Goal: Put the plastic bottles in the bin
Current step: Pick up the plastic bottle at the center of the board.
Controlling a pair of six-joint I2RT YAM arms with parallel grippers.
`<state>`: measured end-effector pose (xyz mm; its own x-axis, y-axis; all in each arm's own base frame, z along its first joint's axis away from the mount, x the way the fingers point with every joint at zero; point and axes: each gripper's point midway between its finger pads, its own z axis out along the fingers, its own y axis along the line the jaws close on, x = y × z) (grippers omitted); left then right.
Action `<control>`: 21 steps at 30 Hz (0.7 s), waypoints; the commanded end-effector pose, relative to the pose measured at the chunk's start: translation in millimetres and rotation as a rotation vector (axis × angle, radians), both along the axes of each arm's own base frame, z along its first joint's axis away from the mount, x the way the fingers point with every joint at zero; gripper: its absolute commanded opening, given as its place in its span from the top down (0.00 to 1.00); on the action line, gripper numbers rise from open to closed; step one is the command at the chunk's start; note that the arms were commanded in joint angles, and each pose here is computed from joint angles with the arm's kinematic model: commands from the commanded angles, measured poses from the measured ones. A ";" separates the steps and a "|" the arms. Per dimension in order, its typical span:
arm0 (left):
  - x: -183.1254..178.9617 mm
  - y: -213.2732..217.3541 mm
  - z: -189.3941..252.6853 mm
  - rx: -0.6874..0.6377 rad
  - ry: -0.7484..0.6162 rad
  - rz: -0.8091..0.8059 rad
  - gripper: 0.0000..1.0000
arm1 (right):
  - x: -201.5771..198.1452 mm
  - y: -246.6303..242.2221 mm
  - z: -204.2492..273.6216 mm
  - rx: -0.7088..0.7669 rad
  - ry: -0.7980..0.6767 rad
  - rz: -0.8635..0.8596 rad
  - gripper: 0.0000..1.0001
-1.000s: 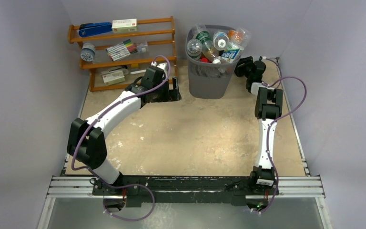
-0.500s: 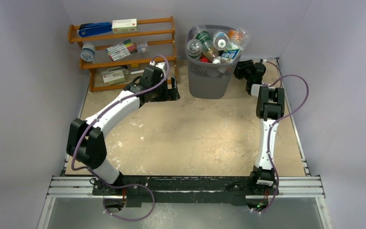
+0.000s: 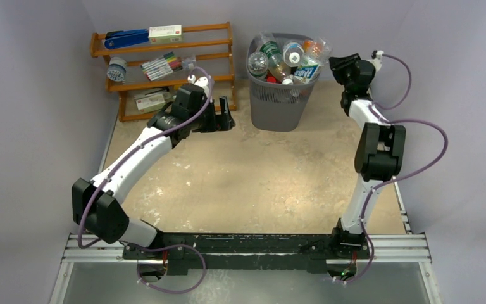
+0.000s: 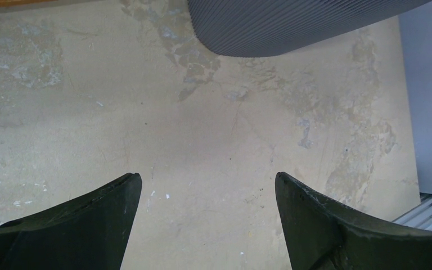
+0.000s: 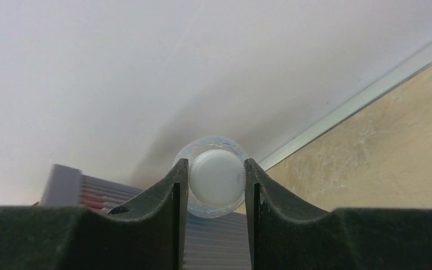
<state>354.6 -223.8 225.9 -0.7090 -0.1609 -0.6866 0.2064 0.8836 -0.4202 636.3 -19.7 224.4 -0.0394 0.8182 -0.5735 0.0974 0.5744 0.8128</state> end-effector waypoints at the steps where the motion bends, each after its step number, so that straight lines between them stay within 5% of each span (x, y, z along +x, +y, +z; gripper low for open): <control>1: -9.8 10.2 24.6 -0.027 -0.045 0.023 0.12 | -29.3 -21.6 48.8 -0.149 -0.026 -0.124 0.77; 21: -65.5 40.2 58.7 -0.107 -0.101 0.075 0.12 | -189.2 -31.4 304.7 -0.427 -0.323 -0.328 0.77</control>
<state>293.8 -187.6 279.1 -0.6374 -0.2484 -0.7294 0.1977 0.8622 -0.4664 477.7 -50.9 477.7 0.3155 0.5241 -0.7910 0.1229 0.8040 0.5818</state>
